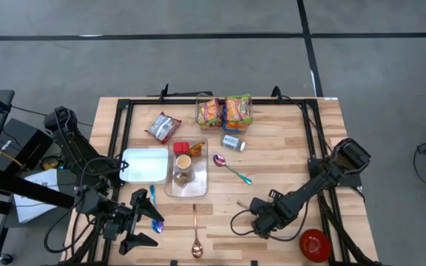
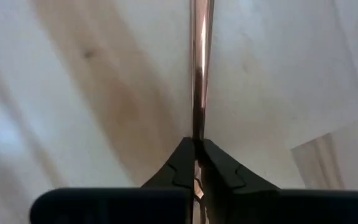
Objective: Pick & Place Food Item
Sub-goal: Put the right gold spoon into the white bin
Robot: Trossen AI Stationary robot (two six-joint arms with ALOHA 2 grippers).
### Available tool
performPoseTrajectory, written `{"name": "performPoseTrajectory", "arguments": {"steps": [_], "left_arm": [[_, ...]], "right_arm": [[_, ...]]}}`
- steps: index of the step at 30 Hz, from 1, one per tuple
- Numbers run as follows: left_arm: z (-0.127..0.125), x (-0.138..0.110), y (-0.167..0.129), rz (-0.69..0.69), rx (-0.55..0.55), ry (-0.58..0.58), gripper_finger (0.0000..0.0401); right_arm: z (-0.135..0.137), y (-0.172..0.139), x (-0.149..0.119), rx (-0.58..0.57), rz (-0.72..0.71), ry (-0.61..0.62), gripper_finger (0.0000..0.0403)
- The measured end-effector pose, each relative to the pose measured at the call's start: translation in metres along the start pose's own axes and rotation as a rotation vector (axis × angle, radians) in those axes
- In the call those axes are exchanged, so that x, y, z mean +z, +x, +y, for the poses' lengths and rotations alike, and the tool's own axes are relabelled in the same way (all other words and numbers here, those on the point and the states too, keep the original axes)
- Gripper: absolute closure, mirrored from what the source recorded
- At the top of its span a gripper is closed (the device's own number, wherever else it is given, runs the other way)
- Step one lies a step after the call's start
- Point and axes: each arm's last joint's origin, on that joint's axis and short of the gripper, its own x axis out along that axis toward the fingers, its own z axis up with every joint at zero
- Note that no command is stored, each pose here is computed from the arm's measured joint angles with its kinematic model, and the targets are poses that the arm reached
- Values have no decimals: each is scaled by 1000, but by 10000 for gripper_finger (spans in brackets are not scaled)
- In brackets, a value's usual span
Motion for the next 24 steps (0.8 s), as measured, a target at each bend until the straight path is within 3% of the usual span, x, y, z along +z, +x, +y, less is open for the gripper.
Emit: {"name": "performPoseTrajectory", "arguments": {"steps": [7, 14, 19, 24], "left_arm": [[1, -6, 2, 71, 36, 34, 60], [11, -38, 26, 236, 140, 131, 60], [5, -63, 47, 311, 83, 285, 60], [5, -56, 70, 264, 44, 270, 60]], "right_arm": [[11, -24, 4, 154, -133, -149, 400], [0, -64, 17, 248, -260, -249, 402], [-19, -93, 32, 288, -354, -295, 402], [-33, -117, 50, 339, -489, -385, 402]]}}
